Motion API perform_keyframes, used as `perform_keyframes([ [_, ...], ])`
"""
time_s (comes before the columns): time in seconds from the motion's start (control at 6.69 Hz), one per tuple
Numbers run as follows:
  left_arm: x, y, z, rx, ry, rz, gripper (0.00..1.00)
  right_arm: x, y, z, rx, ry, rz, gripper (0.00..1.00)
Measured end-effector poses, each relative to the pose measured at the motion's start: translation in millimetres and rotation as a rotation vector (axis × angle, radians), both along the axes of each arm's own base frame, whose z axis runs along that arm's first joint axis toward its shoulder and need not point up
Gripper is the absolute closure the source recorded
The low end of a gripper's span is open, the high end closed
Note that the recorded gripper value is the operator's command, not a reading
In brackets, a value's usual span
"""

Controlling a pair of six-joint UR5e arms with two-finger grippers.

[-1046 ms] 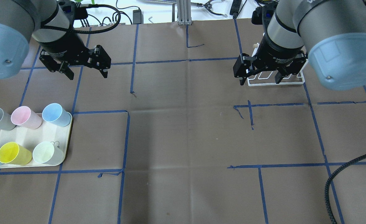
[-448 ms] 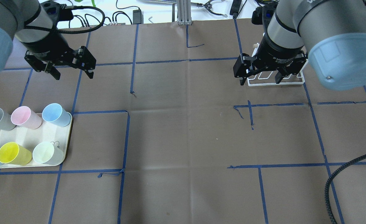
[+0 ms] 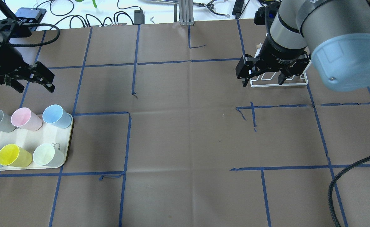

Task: Transfer IKEA cup to right arm and place on rack

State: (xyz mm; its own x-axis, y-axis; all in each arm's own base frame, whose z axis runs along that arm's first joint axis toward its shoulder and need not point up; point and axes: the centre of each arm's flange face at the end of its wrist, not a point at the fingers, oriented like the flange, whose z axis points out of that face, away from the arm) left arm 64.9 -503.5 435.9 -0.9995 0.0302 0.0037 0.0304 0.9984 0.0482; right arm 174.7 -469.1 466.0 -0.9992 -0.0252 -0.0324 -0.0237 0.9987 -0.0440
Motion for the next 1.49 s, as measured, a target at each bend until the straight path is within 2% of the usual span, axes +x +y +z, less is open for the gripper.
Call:
perform_keyframes([
  [0.45, 37, -12, -41, 0.02, 0.01, 0.02, 0.01, 0, 0, 0, -0.001, -0.001, 0.0, 0.0],
  [0.9, 36, -11, -109, -0.011, -0.004, 0.05, 0.01, 0, 0, 0, -0.001, -0.001, 0.0, 0.0],
  [1.34, 29, -5, -168, 0.003, -0.001, 0.086, 0.01, 1, 0, -2, 0.002, -0.008, 0.001, 0.0],
  [1.49, 31, -9, -181, 0.005, 0.001, 0.08, 0.01, 2, -3, -3, -0.017, -0.015, 0.003, 0.0],
])
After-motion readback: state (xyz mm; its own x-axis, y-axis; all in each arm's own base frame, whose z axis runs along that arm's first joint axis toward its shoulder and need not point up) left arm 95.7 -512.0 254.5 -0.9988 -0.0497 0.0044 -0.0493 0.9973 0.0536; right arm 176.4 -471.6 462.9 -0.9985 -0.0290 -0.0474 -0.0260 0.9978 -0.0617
